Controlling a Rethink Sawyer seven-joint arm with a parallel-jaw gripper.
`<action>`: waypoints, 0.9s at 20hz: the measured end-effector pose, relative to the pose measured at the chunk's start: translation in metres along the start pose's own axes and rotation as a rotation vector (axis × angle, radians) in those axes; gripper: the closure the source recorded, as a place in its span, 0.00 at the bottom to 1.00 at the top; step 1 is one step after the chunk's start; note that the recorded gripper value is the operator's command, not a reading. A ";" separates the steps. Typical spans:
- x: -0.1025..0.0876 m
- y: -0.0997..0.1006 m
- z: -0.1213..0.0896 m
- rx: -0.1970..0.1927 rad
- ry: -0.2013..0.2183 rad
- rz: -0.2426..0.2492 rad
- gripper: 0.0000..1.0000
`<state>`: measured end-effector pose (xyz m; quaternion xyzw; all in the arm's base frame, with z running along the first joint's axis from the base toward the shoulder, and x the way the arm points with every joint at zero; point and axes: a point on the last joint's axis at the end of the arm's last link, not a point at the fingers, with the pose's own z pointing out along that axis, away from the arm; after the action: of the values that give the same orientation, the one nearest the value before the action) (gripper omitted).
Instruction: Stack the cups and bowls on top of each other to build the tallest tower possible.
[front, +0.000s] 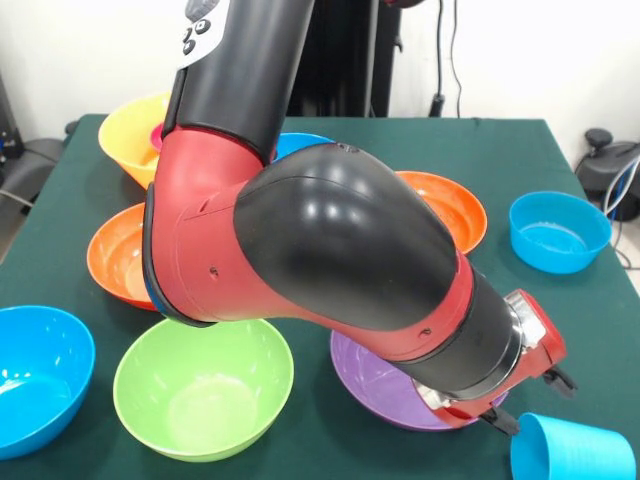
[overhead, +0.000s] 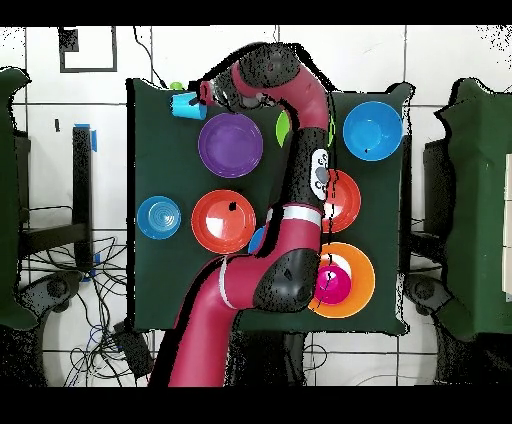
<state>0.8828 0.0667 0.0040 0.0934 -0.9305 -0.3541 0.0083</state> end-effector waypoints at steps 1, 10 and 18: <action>0.000 0.000 0.000 -0.001 -0.001 0.000 0.00; -0.004 -0.005 -0.003 0.006 -0.050 0.006 0.00; -0.007 -0.013 0.001 0.028 -0.094 0.014 0.00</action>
<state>0.8921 0.0590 -0.0050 0.0704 -0.9353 -0.3451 -0.0343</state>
